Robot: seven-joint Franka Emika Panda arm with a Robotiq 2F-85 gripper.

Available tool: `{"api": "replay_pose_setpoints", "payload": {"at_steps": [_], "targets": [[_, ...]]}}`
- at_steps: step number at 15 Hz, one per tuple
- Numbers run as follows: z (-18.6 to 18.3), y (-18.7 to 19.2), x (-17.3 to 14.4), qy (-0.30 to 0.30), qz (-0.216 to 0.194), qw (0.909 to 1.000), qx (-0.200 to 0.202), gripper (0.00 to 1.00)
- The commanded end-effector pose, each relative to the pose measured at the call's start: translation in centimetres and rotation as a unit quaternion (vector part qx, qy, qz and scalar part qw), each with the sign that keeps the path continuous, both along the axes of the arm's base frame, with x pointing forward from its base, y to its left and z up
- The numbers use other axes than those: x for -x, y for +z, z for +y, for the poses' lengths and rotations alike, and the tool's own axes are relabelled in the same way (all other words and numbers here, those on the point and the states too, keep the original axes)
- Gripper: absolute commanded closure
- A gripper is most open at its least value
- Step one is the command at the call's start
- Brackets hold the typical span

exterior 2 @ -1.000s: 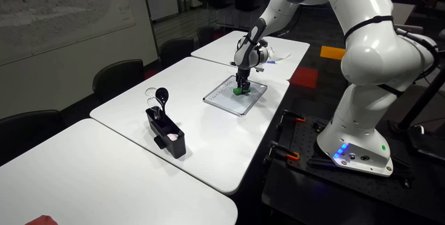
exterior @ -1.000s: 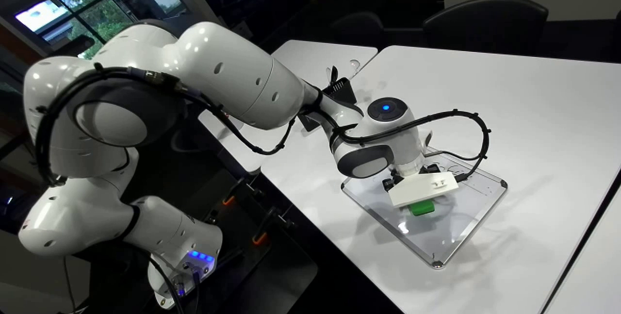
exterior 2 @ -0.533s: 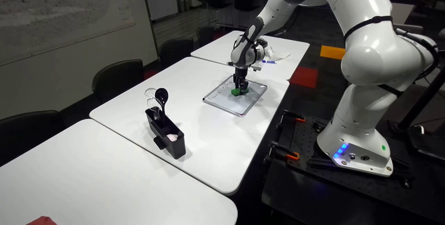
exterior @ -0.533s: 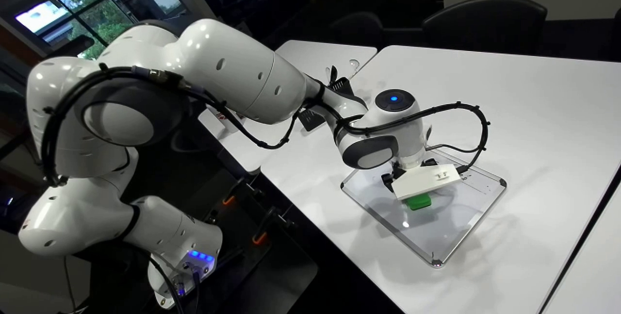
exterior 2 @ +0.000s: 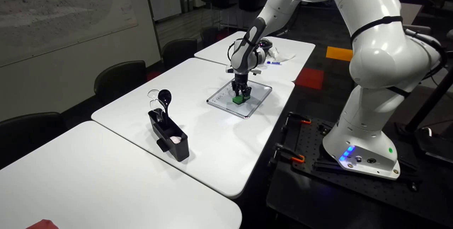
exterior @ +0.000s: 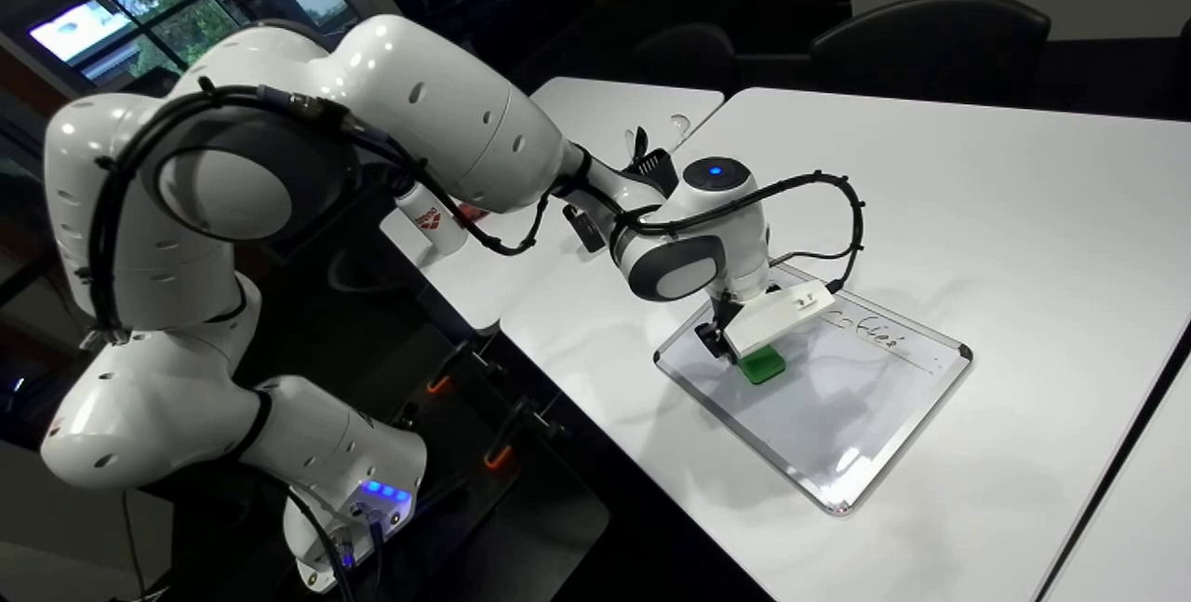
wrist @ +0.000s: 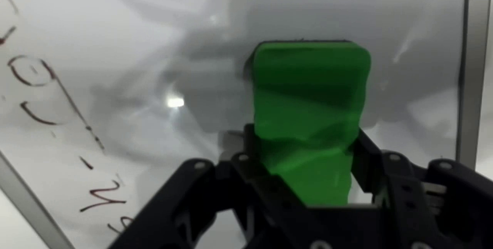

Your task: Use the green eraser to wipe the whiteboard

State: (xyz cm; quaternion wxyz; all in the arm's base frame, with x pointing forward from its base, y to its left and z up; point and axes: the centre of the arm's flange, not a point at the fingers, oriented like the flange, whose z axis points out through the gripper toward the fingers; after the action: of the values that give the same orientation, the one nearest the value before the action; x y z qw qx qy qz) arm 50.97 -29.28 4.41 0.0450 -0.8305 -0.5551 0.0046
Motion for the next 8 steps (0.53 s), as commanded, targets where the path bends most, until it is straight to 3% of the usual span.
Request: {"api": "replay_pose_setpoints", "payload": {"at_steps": [1,5,8], "targets": [[4.9,-2.4,3.4,0.065,0.047,0.9967,-0.011,0.67],[7.3,-1.9,4.7,0.102,0.067,0.9925,0.001,0.67],[7.4,0.7,5.4,0.093,-0.001,0.9954,0.021,0.67]]}}
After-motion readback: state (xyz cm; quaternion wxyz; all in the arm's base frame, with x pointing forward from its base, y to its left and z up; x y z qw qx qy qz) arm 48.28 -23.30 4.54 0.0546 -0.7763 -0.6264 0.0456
